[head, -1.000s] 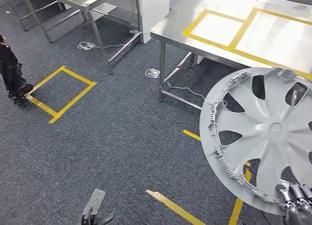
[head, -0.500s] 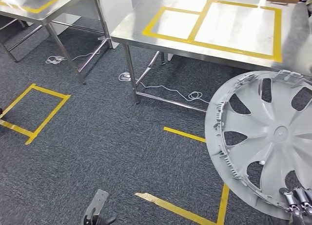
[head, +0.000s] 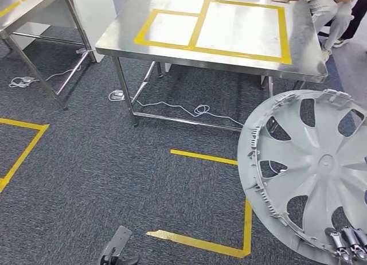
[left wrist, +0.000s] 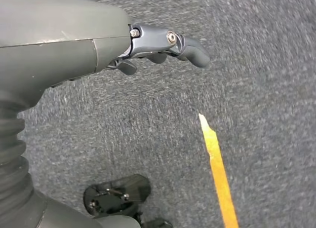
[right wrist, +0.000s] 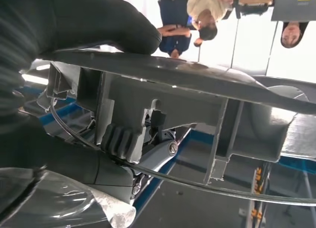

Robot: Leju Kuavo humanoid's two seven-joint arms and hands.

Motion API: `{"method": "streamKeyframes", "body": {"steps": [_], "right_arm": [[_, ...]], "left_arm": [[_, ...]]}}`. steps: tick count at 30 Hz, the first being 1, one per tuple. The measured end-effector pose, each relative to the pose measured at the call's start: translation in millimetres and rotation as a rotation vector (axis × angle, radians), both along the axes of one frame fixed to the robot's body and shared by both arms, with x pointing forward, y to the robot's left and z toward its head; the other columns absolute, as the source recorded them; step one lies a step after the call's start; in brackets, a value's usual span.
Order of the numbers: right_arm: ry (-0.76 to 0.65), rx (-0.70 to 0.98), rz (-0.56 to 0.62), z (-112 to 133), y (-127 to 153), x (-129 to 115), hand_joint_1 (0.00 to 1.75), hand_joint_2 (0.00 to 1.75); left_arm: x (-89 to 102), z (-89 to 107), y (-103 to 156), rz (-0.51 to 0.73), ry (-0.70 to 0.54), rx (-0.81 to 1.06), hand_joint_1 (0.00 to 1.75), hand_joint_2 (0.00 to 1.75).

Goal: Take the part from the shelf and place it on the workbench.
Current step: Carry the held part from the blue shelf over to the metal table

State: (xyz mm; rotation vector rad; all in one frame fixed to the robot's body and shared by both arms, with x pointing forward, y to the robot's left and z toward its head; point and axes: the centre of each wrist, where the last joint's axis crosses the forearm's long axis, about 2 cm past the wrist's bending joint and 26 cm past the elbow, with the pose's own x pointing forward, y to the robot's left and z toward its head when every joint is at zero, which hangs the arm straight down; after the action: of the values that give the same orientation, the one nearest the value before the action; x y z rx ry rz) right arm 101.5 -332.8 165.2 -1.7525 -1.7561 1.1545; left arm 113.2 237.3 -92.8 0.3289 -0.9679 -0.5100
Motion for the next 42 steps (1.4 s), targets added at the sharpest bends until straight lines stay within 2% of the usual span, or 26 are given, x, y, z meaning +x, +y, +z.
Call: {"method": "streamKeyframes", "body": {"steps": [4,16,42], "right_arm": [[0.001,-0.002,0.019,-1.1,4.1,2.1,1.75,1.75],[-0.027,0.047,-0.014,-1.9,8.9,14.2,1.75,1.75],[-0.021,0.125,-0.041,-8.3,12.0,24.2,1.75,1.75]], "left_arm": [[-6.7,-1.8,2.8,0.014,0.0,0.004,0.0,1.75],[2.7,1.1,-2.0,0.031,-0.034,-0.009,0.0,1.75],[14.5,5.6,-12.8,0.058,-0.058,-0.036,0.0,1.75]]}}
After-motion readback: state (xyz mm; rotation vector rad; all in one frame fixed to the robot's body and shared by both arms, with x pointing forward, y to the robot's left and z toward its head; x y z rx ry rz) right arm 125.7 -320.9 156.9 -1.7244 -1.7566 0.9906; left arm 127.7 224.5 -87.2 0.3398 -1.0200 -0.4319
